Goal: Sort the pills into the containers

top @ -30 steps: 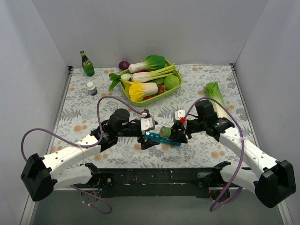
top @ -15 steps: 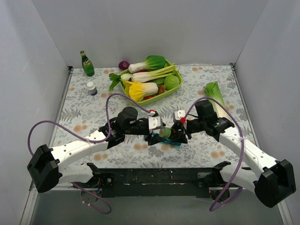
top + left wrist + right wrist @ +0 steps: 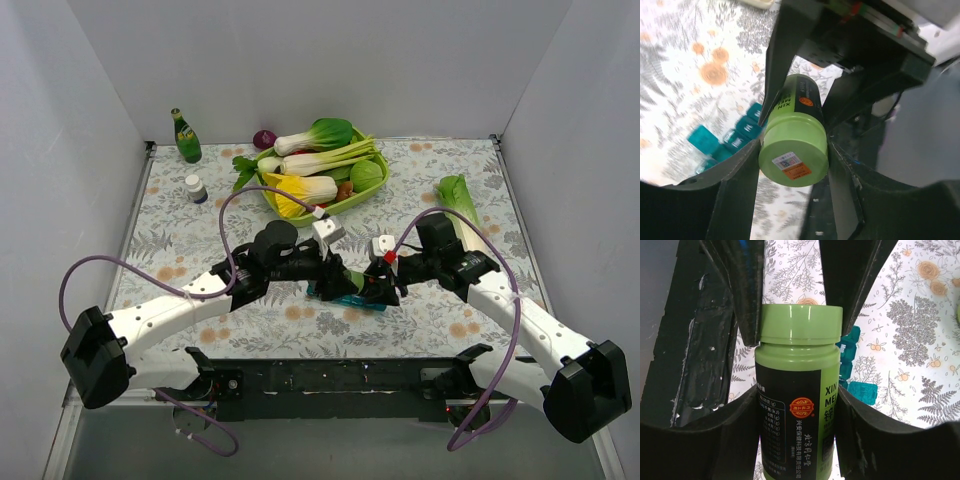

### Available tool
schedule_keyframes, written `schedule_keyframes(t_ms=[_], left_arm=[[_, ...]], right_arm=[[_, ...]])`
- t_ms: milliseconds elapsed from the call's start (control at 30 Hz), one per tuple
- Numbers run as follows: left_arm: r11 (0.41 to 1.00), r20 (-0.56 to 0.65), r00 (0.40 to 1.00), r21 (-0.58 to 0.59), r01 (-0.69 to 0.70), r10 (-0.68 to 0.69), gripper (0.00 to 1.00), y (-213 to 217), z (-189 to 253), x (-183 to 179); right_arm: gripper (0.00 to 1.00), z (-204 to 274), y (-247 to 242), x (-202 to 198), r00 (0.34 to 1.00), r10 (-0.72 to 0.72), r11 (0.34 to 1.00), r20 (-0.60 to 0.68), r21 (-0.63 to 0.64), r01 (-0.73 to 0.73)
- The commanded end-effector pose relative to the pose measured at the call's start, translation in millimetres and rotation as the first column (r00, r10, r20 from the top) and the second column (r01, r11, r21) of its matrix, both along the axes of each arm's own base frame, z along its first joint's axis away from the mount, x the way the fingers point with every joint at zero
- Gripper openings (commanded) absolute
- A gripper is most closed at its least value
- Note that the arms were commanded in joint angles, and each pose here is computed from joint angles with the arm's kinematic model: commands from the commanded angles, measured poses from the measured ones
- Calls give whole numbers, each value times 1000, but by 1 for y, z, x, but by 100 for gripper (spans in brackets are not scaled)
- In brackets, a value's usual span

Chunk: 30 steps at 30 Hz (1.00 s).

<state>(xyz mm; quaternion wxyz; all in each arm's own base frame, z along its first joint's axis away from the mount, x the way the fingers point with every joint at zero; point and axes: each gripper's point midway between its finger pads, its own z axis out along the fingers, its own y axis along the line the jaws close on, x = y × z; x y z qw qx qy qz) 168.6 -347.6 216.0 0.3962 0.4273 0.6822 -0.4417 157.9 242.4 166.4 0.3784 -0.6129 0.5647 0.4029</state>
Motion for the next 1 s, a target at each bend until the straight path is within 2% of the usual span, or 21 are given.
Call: schedule_keyframes(t_ms=[0,33,67,133,167,267,300,367,433,467,533,567,600,667,700,733,767,833,900,967], left_arm=[[959,-471,864,-111,-261,180,0,10,41,-1],[947,-540,817,-104,-304,203,0,15,37,0],[921,-675,704,-92,-378,222,0,17,40,-1],[891,-773,587,-64,-450,241,0,26,41,0],[872,-851,461,-7,-490,252,0,29,35,-3],[860,-922,322,21,-510,214,0,35,36,-6],[855,-950,256,21,-518,179,0,35,41,-8],[864,-956,263,-23,-502,128,0,35,51,-10],[855,-923,325,6,-519,204,0,42,46,-1],[815,-887,314,111,-569,340,0,53,22,7],[747,-772,367,201,-634,519,0,78,-3,25],[652,-698,300,310,-692,650,0,102,-31,34],[597,-651,254,380,-706,715,0,118,-57,35],[508,-591,185,445,-737,785,0,149,-87,44],[500,-595,167,454,-737,786,0,155,-96,45],[464,-590,113,487,-740,799,0,171,-117,45],[459,-592,111,478,-749,798,2,175,-122,49],[423,-579,66,508,-750,813,4,187,-136,54],[399,-550,59,522,-754,833,4,193,-142,59],[353,-510,31,549,-758,860,11,201,-151,65]], right_arm=[[1,3,-4,11,997,-40,999,66,-14,41],[2,2,-4,11,997,-42,999,67,-15,44],[2,2,-4,11,997,-46,999,67,-18,48],[2,2,-4,13,996,-52,998,68,-22,54],[1,1,-5,13,996,-54,998,68,-25,56],[1,2,-4,15,996,-56,998,69,-27,58],[1,2,-4,15,996,-56,998,69,-27,58],[1,1,-4,15,996,-56,998,70,-30,58],[1,1,-5,16,995,-60,997,76,-33,63],[1,-1,-6,15,995,-62,997,78,-37,65],[1,-5,-9,19,993,-78,995,88,-56,83],[1,-10,-11,18,993,-85,994,82,-69,90],[1,-13,-12,21,991,-99,991,91,-84,106],[1,-17,-15,25,988,-118,986,96,-104,128],[2,-18,-18,28,985,-137,981,106,-122,150],[2,-19,-19,30,984,-146,978,102,-135,159],[2,-20,-19,30,984,-146,976,104,-146,160],[2,-23,-21,31,983,-156,969,97,-179,171],[2,-27,-22,32,983,-159,964,96,-199,175],[2,-29,-22,31,983,-158,961,95,-214,175]])
